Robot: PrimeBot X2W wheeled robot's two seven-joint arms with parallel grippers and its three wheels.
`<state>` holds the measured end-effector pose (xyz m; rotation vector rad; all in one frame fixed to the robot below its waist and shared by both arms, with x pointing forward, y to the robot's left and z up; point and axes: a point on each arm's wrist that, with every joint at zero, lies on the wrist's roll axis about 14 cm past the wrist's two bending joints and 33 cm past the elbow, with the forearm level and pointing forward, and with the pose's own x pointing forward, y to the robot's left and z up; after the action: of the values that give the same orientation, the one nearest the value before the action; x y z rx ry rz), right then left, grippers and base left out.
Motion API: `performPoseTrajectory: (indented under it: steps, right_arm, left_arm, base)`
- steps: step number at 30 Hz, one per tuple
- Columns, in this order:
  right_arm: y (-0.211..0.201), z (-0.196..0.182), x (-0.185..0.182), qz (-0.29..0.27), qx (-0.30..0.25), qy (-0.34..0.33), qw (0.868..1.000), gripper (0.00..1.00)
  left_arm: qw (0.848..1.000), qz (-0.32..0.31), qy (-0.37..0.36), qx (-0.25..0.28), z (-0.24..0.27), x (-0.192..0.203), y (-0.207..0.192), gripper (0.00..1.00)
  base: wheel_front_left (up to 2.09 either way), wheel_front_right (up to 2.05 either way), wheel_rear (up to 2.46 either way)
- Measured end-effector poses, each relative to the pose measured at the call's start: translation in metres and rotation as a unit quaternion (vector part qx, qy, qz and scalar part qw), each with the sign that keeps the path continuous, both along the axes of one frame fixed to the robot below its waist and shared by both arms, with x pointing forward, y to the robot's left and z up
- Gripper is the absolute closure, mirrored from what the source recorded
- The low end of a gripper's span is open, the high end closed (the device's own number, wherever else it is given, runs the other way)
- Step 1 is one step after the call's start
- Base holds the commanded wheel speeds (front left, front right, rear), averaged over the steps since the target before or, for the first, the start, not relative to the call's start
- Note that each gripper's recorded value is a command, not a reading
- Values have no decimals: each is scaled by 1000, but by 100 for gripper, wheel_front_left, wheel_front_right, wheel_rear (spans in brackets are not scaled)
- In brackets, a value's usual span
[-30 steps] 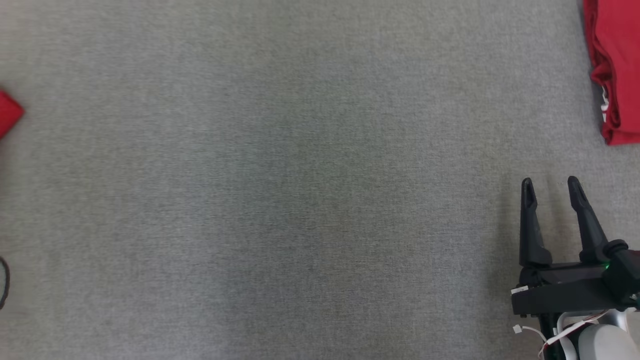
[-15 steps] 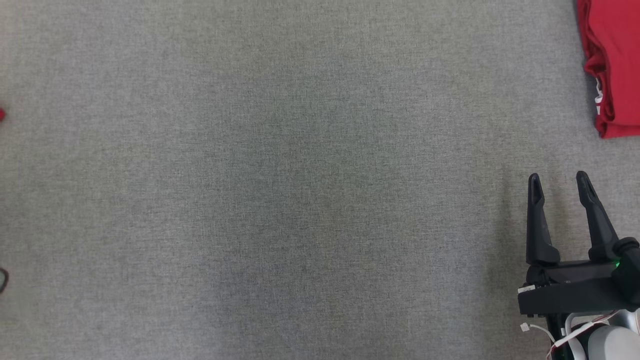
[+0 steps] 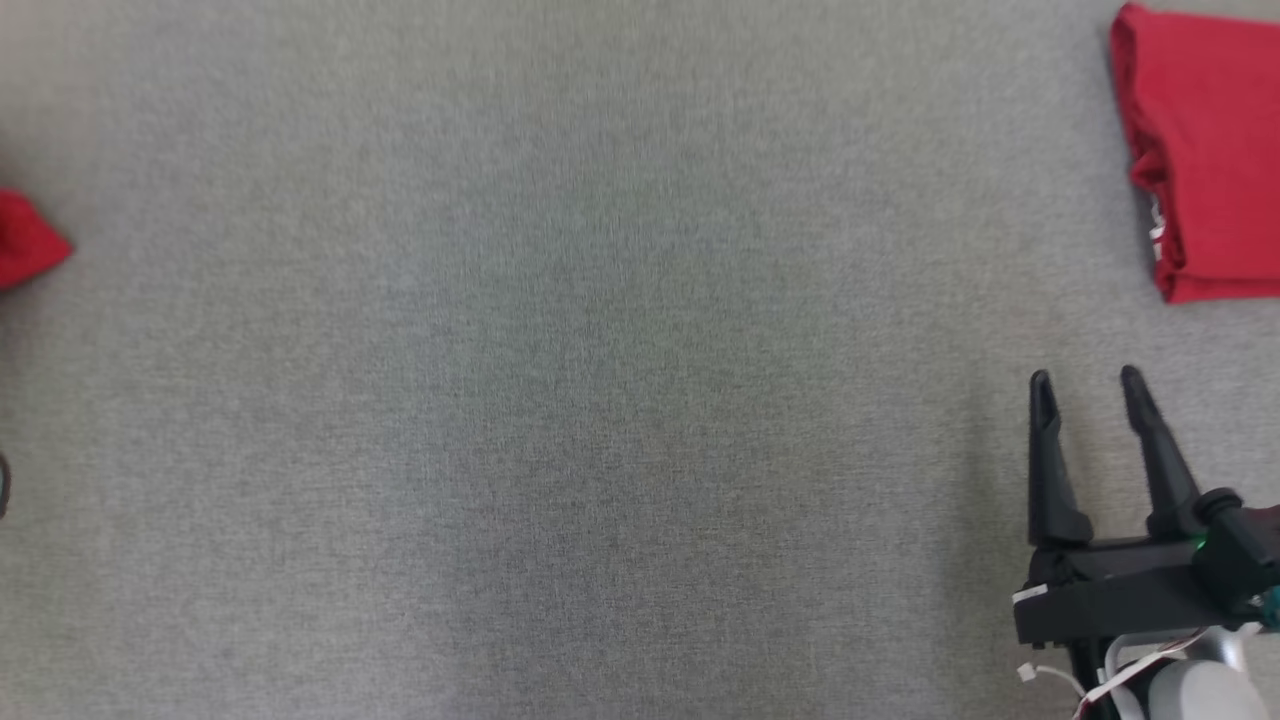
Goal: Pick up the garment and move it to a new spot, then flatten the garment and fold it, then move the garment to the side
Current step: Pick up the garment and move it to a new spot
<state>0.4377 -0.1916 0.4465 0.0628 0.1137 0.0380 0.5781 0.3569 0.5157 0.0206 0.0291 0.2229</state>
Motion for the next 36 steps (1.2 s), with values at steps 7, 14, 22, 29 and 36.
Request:
performPoseTrajectory:
  steps: [7, 14, 22, 29, 36]
  right_arm:
    - [0, 6, -11, -7, 19, -13, 1000, 0]
    - [-17, 12, -31, -38, 38, -25, 998, 0]
    - [-48, 15, -60, -93, 53, -32, 994, 0]
    - [-75, 18, -85, -138, 52, -34, 988, 0]
    - [-85, 25, -92, -154, 48, -44, 986, 0]
  left_arm:
    - [989, -85, -118, 32, 97, 19, -60, 100]
    - [952, -224, -207, 28, 183, 18, -184, 100]
    - [898, -372, -231, -35, 209, -11, -329, 100]
    - [864, -457, -190, -97, 176, -49, -419, 100]
    - [865, -461, -126, -155, 117, -71, -439, 100]
  base:
    - [0, 0, 0]
    - [0, 0, 0]
    - [0, 0, 0]
    - [0, 0, 0]
    - [0, 0, 0]
